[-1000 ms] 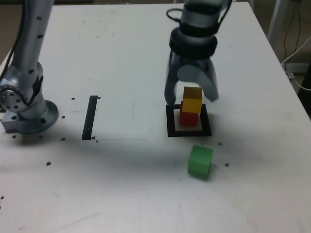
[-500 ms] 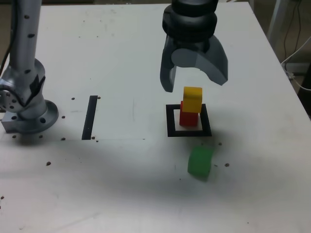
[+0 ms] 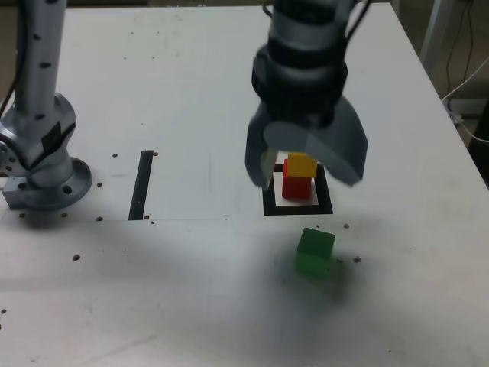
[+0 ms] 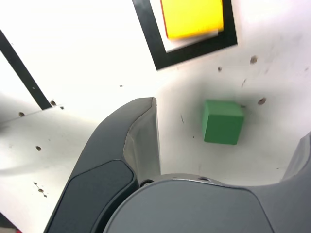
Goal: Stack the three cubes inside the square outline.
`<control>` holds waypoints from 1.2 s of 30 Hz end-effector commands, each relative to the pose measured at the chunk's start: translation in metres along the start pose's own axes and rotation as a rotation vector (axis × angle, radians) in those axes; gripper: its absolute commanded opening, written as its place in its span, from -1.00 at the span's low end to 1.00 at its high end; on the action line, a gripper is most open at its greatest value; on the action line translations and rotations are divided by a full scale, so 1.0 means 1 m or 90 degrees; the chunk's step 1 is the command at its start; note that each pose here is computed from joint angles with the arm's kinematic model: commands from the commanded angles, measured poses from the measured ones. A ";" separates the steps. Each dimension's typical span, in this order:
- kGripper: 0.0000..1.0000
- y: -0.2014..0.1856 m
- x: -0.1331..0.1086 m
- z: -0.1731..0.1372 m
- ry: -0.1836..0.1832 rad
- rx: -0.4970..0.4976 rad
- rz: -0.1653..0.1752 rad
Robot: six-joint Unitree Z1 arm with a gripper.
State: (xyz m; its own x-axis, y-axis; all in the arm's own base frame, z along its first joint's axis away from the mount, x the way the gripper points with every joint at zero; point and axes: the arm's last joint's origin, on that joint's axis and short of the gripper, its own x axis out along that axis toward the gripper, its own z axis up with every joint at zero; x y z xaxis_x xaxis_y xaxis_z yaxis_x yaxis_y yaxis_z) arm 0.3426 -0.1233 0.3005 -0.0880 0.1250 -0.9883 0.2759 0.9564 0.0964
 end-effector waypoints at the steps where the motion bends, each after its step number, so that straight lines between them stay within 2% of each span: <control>1: 0.97 -0.008 0.007 0.009 0.007 0.008 -0.005; 19: 0.93 -0.035 0.060 0.049 0.059 0.035 -0.054; 25: 0.80 -0.039 0.079 0.060 0.080 0.039 -0.069; 28: 0.57 -0.040 0.084 0.064 0.086 0.038 -0.077; 33: -0.14 -0.040 0.086 0.066 0.087 0.037 -0.082; 36: -0.43 -0.040 0.085 0.066 0.083 0.038 -0.081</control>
State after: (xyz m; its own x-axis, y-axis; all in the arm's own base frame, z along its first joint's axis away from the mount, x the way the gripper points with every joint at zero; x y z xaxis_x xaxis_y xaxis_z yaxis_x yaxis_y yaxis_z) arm 0.3856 -0.1686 0.2044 -0.2540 0.0419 -0.9663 0.3091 0.9502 -0.0401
